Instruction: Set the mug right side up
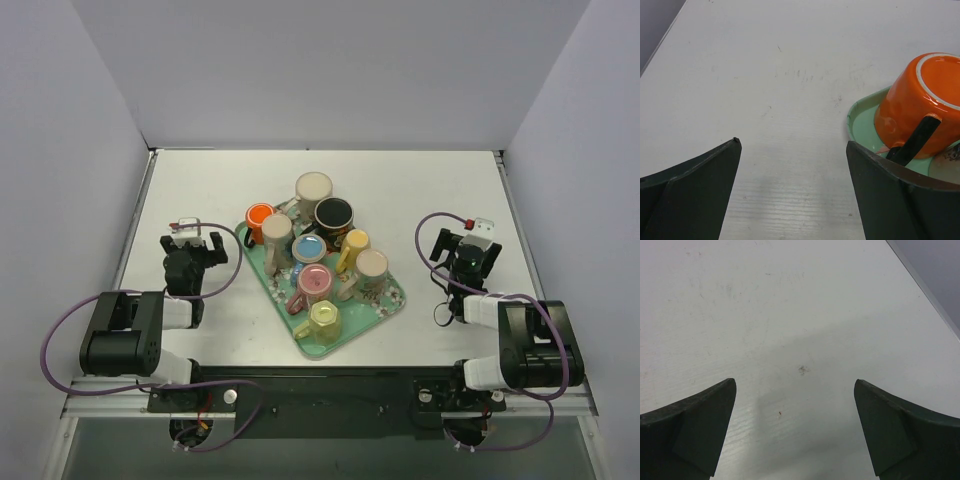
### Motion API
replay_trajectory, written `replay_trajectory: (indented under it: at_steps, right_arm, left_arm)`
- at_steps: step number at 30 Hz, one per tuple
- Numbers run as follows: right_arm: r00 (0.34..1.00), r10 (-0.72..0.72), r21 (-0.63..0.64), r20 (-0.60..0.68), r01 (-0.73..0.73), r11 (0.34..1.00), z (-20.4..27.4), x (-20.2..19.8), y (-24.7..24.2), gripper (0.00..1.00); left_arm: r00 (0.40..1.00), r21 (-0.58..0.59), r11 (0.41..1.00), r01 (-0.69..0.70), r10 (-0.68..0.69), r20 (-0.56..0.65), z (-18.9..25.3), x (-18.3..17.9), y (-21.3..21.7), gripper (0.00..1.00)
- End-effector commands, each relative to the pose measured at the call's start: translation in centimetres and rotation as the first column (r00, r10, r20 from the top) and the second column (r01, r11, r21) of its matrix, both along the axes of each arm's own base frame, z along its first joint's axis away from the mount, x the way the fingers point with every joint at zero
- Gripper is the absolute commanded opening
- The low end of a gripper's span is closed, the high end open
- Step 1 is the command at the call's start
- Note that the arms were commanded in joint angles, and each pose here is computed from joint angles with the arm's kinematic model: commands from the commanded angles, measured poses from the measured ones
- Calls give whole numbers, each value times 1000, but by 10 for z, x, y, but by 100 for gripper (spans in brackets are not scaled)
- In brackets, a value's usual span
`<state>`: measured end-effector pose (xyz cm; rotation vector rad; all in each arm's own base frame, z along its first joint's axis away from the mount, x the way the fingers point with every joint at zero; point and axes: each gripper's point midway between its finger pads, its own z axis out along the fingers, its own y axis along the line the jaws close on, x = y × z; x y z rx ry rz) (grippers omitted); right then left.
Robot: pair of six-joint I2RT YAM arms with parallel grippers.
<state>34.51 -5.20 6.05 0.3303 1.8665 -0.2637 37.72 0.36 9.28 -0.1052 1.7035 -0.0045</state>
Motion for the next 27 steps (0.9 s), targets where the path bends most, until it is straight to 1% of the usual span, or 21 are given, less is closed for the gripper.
replay_trajectory:
  at_steps: [1,5,8,9,10,11,12,13,14,15,16,17,18,19,20,21,22,23,24,26,27]
  right_arm:
    - [1000,-2,16,30,1,1000,7,3,0,100]
    - [999,-24,23,36,23,999,17,2,-3,100]
    - [996,-85,50,32,84,995,47,-6,-9,100]
    - [996,-84,59,21,83,995,52,-7,-8,100]
    - [996,-85,68,2,85,994,62,-12,-7,100]
    - [998,-60,87,-6,61,994,67,-13,-2,100]
    - [998,-52,110,-22,54,992,78,-17,2,100]
    - [1000,6,139,-31,-2,990,80,-17,12,100]
    - [999,38,160,-36,-32,987,90,-21,19,100]
    - [994,108,194,-30,-101,976,95,-22,33,100]
    - [990,141,216,-26,-132,967,103,-27,40,100]
    - [986,167,235,-14,-159,959,109,-29,46,100]
    - [986,166,245,-4,-160,956,116,-35,47,100]
    - [986,166,247,-20,-156,956,115,-40,47,100]
    - [986,167,242,-1,-162,957,123,-44,47,100]
    - [986,167,250,-29,-154,956,117,-51,48,100]
    - [986,164,251,-21,-154,956,119,-55,47,100]
    - [981,194,276,-23,-181,944,117,-58,54,100]
    - [979,204,283,-18,-191,940,118,-60,57,100]
    - [974,227,307,-25,-209,928,116,-66,63,100]
    - [971,237,313,-38,-214,925,113,-69,64,100]
  left_arm:
    - [1000,-10,1000,-8,8,16,5,2,0,98]
    - [1000,-7,1000,17,-17,22,6,2,-4,98]
    - [997,-4,998,62,-62,39,14,4,-8,98]
    - [993,-19,993,114,-115,-18,5,2,-10,98]
    - [990,-19,990,142,-142,27,33,13,-12,98]
    - [969,-63,972,228,-233,-82,16,6,-22,98]
    - [958,-51,958,281,-283,-41,50,20,-27,98]
    - [933,-100,936,337,-346,-102,48,13,-35,98]
    - [930,-92,929,357,-363,-52,87,24,-36,98]
    - [906,-141,909,393,-409,-106,89,18,-44,93]
    - [897,-112,896,429,-438,-66,126,25,-48,69]
    - [848,-168,856,489,-511,-139,126,12,-70,65]
    - [826,-131,833,538,-552,-117,160,14,-82,65]
    - [732,-140,753,643,-658,-178,156,-7,-120,65]
    - [688,-112,704,701,-710,-150,178,-15,-139,68]
    - [573,-101,591,800,-803,-164,178,-40,-176,70]
    - [526,-79,541,837,-836,-154,186,-54,-193,75]
    - [438,-44,451,891,-882,-175,184,-77,-224,77]
    - [390,-17,400,916,-902,-184,185,-93,-240,80]
    - [260,1,268,963,-933,-249,177,-135,-288,80]
    - [278,-1,289,957,-919,-280,174,-137,-296,80]
